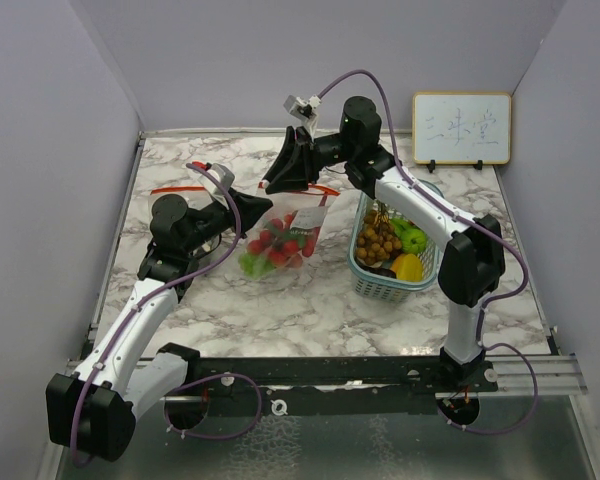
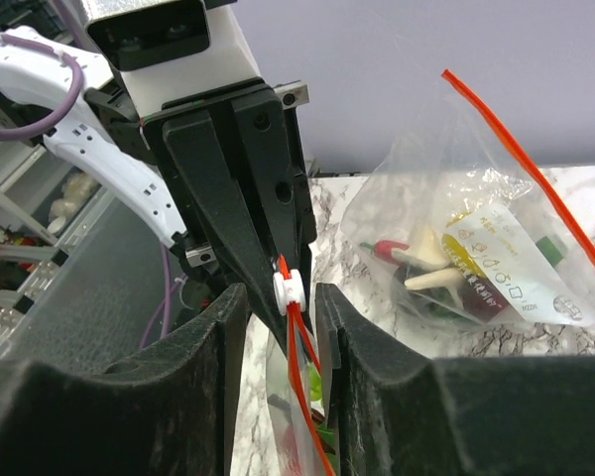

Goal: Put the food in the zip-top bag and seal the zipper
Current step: Zip the zipper food storage bag at the center of the board.

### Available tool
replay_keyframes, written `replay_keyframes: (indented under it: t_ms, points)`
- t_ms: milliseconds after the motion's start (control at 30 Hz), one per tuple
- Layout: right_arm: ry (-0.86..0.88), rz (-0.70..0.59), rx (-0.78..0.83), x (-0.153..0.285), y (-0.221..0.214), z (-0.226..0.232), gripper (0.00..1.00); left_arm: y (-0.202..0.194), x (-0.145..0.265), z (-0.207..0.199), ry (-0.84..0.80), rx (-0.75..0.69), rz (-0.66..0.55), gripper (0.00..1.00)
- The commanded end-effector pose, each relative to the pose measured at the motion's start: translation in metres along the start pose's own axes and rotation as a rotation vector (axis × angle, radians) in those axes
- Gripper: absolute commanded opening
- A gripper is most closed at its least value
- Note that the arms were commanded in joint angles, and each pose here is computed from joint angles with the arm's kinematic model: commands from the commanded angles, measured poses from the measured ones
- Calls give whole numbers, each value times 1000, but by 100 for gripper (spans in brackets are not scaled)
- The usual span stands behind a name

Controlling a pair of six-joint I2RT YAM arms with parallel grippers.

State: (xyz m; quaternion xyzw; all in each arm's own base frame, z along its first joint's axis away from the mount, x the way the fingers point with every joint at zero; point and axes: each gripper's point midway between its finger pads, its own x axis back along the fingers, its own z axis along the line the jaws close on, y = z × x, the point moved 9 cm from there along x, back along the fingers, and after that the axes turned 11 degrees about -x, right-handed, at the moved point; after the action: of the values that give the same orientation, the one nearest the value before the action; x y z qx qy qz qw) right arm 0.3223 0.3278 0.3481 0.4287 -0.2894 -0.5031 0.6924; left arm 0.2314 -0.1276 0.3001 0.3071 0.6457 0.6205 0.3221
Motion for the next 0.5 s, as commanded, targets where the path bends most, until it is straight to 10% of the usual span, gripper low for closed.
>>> replay_keyframes:
  t_ms: [0, 100, 233, 467]
  points:
    - [16, 6, 0, -3, 7, 2, 32, 17, 2, -5, -26, -65, -75, 0]
    - [19, 5, -5, -3, 7, 2, 31, 17, 2, -5, -25, -67, -77, 0]
    - [15, 3, -19, -4, 7, 1, 4, 18, 2, -5, -23, -68, -79, 0]
    - [-16, 10, -53, -2, 1, -4, 2, 23, 3, -5, -22, -79, -90, 0]
